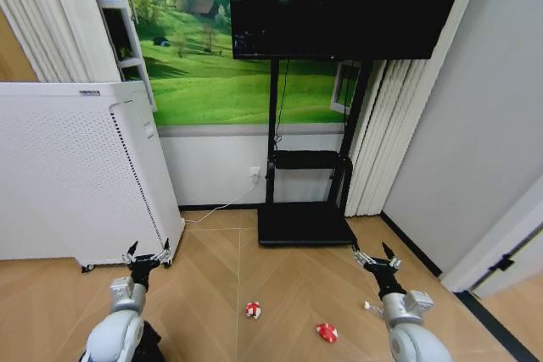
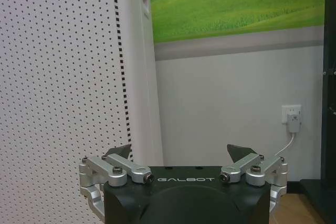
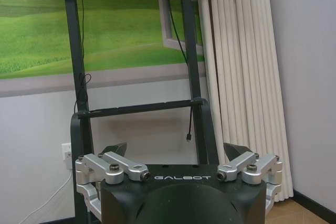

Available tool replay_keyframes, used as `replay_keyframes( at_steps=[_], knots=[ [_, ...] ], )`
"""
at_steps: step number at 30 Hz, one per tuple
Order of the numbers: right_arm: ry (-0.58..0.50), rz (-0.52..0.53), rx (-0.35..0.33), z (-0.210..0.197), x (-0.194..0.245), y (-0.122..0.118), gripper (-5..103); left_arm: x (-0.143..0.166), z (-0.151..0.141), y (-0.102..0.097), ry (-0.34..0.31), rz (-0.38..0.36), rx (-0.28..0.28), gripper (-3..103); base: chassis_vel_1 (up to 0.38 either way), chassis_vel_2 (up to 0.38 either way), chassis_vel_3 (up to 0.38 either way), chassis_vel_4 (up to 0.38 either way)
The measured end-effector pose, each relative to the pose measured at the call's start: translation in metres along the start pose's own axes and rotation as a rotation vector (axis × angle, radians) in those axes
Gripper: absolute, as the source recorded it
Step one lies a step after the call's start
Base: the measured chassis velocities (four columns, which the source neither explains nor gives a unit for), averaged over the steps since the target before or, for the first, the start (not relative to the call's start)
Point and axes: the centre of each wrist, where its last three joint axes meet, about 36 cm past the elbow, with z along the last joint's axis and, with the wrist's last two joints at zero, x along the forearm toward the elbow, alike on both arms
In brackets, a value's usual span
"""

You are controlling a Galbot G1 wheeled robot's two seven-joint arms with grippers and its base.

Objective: Pick up the trash bin and place the garbage on the floor into it.

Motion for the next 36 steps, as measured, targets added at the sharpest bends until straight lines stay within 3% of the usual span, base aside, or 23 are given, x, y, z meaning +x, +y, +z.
replay_keyframes(
  at_steps=[31, 36],
  knots=[
    [0.006, 0.004, -0.007, 0.004, -0.001, 0.002, 100, 0.001, -0.004, 0.003, -0.017, -0.016, 0.020, 100, 0.000, 0.000, 0.000, 0.000],
    [0.006, 0.002, -0.005, 0.003, -0.002, 0.001, 100, 0.011, -0.017, 0.009, -0.011, -0.034, -0.019, 100, 0.000, 0.000, 0.000, 0.000]
  ],
)
